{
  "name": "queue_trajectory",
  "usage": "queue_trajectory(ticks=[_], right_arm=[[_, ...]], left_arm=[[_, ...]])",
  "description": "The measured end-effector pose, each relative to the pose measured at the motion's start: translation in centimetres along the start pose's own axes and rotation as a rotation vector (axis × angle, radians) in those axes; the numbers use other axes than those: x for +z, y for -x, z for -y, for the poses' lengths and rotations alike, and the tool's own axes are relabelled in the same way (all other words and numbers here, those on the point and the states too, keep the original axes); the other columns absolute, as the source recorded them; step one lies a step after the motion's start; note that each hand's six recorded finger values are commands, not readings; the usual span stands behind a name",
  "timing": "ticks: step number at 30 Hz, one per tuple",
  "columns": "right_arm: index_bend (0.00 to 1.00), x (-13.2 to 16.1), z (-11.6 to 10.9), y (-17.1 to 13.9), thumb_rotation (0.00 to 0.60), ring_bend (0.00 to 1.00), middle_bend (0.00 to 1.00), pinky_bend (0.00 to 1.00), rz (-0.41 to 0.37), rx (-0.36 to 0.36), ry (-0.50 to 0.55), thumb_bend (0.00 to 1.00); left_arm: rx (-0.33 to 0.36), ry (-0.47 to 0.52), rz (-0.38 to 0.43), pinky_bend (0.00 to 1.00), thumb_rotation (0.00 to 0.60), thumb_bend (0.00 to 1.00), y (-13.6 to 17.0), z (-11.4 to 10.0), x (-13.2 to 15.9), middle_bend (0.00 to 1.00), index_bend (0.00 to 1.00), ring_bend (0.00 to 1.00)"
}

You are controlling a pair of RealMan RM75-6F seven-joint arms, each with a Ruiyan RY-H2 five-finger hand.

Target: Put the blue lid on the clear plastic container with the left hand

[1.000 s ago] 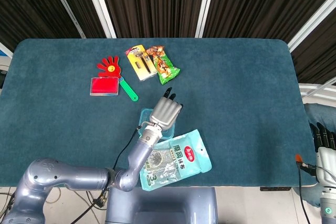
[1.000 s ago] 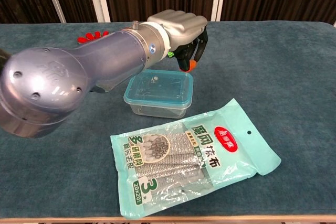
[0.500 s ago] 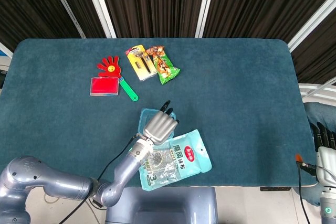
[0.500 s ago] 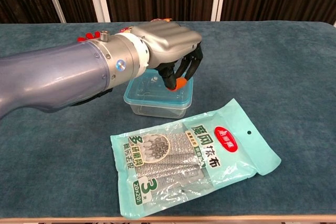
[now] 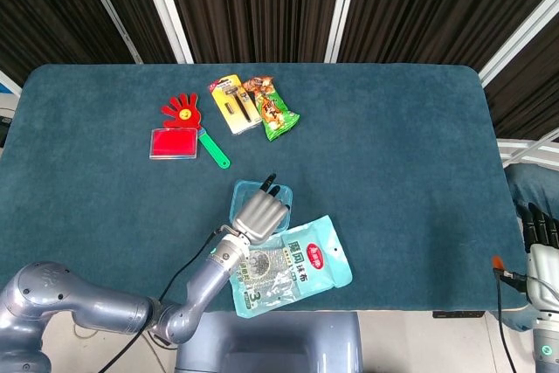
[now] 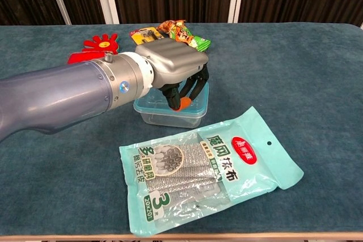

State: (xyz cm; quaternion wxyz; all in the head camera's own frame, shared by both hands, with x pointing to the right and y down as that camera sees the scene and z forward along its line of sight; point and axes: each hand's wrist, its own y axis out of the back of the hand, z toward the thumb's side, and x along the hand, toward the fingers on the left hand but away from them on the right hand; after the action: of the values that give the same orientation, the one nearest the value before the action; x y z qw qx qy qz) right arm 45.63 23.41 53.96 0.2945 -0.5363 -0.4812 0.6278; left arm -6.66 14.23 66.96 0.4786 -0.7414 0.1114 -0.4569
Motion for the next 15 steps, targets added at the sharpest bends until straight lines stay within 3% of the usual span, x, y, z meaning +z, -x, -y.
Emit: queue_trajectory(ticks=[15], right_arm=[[0.00,-0.12,-0.05,0.02,0.600,0.00,0.00,0.00,0.004,-0.001,0.003,0.35]], left_arm=[[-0.011,-0.009,0.014,0.06,0.600,0.49,-0.83,0.80,0.92,0.57,0.62,0.20]])
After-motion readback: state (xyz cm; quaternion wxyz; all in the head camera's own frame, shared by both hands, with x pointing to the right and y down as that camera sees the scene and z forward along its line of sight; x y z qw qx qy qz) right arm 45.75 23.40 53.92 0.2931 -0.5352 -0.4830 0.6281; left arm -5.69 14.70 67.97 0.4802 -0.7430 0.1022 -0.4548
